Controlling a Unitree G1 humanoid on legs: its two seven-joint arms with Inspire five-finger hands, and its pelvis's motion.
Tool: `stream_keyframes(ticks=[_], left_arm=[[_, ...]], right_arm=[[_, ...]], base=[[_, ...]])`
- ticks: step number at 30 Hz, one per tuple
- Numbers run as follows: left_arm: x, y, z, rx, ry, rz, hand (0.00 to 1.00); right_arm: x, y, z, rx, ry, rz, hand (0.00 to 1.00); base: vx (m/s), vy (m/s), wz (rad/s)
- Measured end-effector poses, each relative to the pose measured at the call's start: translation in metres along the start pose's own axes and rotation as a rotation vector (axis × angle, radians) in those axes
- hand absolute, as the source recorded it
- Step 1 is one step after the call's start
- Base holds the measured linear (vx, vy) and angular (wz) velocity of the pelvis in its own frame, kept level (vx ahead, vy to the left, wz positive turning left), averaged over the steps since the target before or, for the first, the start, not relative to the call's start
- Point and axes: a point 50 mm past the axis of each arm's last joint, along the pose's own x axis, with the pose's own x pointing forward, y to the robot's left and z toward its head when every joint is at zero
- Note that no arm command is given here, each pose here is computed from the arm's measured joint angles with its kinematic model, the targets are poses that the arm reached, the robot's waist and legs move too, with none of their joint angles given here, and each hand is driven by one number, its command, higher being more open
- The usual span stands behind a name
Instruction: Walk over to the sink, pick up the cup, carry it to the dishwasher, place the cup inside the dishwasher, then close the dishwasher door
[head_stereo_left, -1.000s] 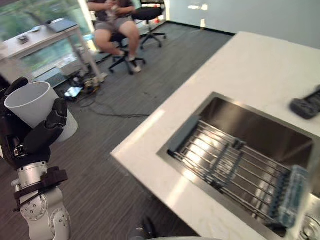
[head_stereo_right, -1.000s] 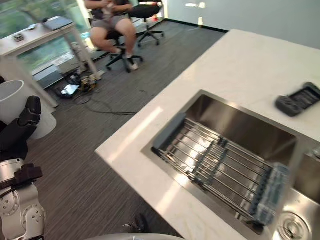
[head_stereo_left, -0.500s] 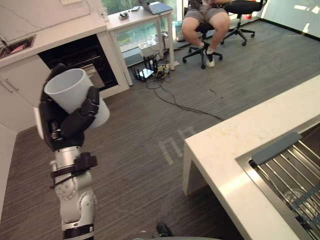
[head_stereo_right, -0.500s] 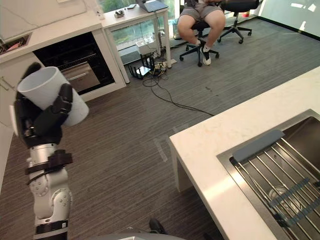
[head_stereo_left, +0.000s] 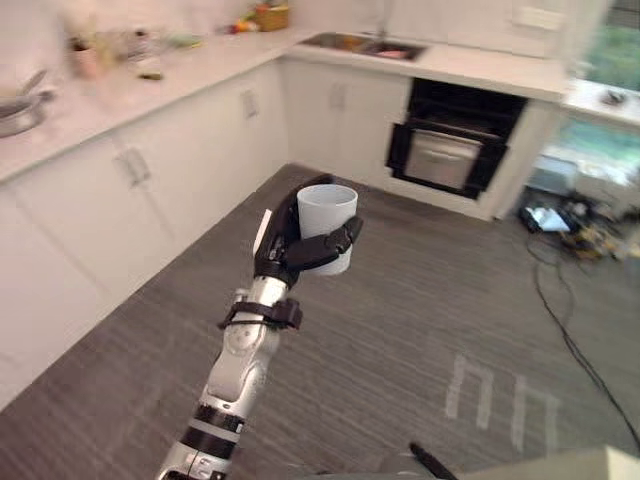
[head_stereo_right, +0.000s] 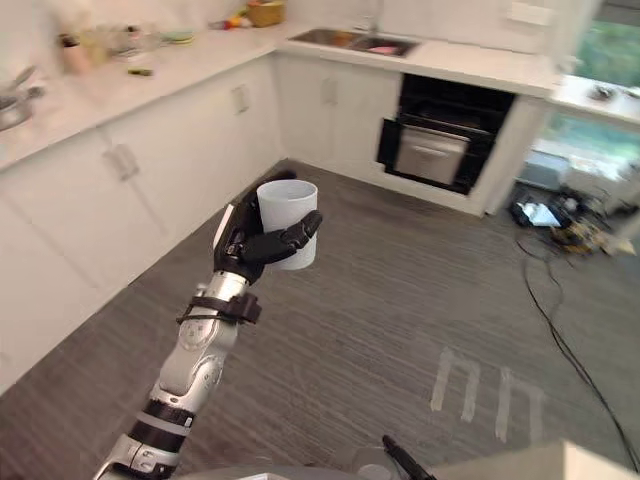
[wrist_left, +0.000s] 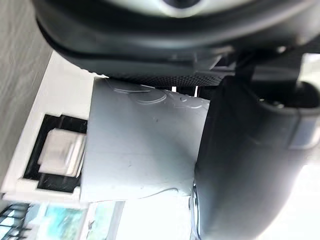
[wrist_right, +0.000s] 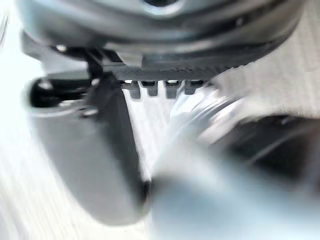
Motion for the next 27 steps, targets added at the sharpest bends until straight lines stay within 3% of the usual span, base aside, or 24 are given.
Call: stream_keyframes(ticks=[6, 12, 17, 18, 24, 27], left_arm=[[-0.001, -0.028, -0.014, 0.019, 0.138, -0.244, 0.00], [-0.005, -0.021, -0.017, 0.050, 0.191, -0.299, 0.00], [-0.013, -0.003, -0.018, 0.056, 0.210, -0.240, 0.00], [-0.023, 0.031, -0.010, 0.100, 0.174, -0.102, 0.00], [-0.023, 0.032, -0.010, 0.095, 0.173, -0.091, 0.00], [-0.024, 0.034, -0.017, 0.024, 0.182, -0.014, 0.00]], right_arm=[[0.002, 0.004, 0.000, 0.082, 0.031, 0.009, 1.00], [0.002, 0.004, 0.000, 0.173, 0.014, 0.030, 1.00], [0.002, 0.005, 0.002, 0.184, -0.017, 0.059, 1.00], [0.004, 0.019, 0.016, 0.048, -0.049, 0.107, 1.00], [0.003, 0.017, 0.015, 0.050, -0.046, 0.103, 1.00], [0.002, 0.016, 0.014, 0.053, -0.045, 0.120, 1.00]], base=[[0.18, -0.097, 0.33], [0.11, -0.144, -0.02], [0.04, -0.088, -0.21], [0.02, -0.031, -0.11], [0.00, 0.000, -0.06], [0.00, 0.000, 0.00]])
